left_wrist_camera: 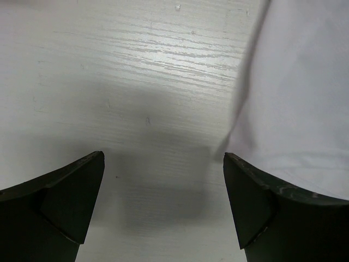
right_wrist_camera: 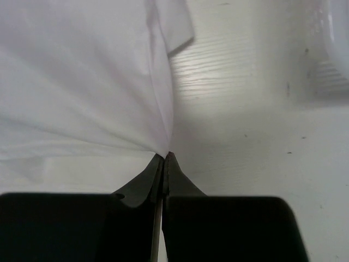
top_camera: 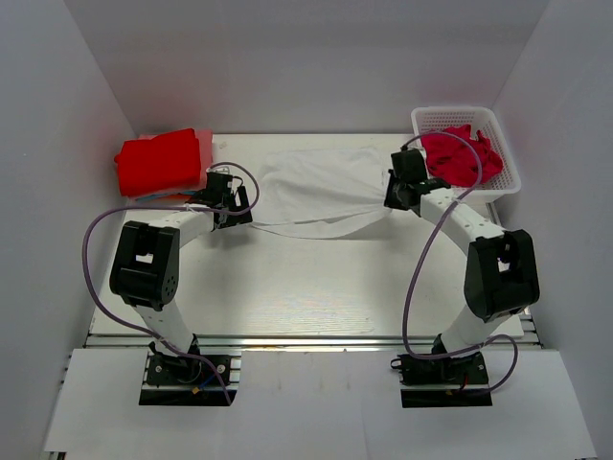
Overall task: Fold and stack the t-shirts
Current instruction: Flatten out the tshirt
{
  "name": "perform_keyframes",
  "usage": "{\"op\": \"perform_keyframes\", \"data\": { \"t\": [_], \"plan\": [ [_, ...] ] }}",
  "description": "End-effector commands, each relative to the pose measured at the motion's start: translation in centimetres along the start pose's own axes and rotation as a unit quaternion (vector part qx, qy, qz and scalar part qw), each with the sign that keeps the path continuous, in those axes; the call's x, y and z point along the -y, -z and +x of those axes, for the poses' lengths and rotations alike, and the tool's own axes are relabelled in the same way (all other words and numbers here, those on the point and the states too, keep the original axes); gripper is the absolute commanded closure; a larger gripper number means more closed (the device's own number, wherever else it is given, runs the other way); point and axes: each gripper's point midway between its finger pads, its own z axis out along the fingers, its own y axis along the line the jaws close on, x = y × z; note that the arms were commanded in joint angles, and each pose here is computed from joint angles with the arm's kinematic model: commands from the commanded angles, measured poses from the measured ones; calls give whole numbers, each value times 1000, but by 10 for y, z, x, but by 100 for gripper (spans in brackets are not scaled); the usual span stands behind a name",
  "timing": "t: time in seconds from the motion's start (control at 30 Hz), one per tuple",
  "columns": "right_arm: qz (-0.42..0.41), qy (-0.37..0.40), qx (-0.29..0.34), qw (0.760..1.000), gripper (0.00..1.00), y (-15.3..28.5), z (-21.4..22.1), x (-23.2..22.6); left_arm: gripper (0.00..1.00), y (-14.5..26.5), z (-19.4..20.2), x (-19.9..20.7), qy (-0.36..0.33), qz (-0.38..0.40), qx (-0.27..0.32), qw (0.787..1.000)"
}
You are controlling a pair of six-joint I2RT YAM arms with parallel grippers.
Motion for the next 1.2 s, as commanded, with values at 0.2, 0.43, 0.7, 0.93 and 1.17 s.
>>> {"op": "perform_keyframes", "data": {
  "t": [0.2, 0.43, 0.7, 0.93, 1.17],
  "plan": [
    [50, -54, -35, 997, 100, -15, 23, 51, 5, 17, -19, 20, -19, 48, 31, 998],
    [36, -49, -45, 997, 100, -24, 33, 50, 20, 20, -8, 69, -34, 193, 18, 980],
    [23, -48, -34, 998, 100, -21, 30, 48, 47, -1, 23, 86, -36, 238, -24, 970],
    [21, -45, -39, 998, 100, -22, 34, 48, 51, -7, 37, 99, -57, 263, -35, 962],
    [29, -46, -35, 998, 100, -22, 33, 51, 62, -9, 71, 109, -131, 230, -73, 962]
  ]
}}
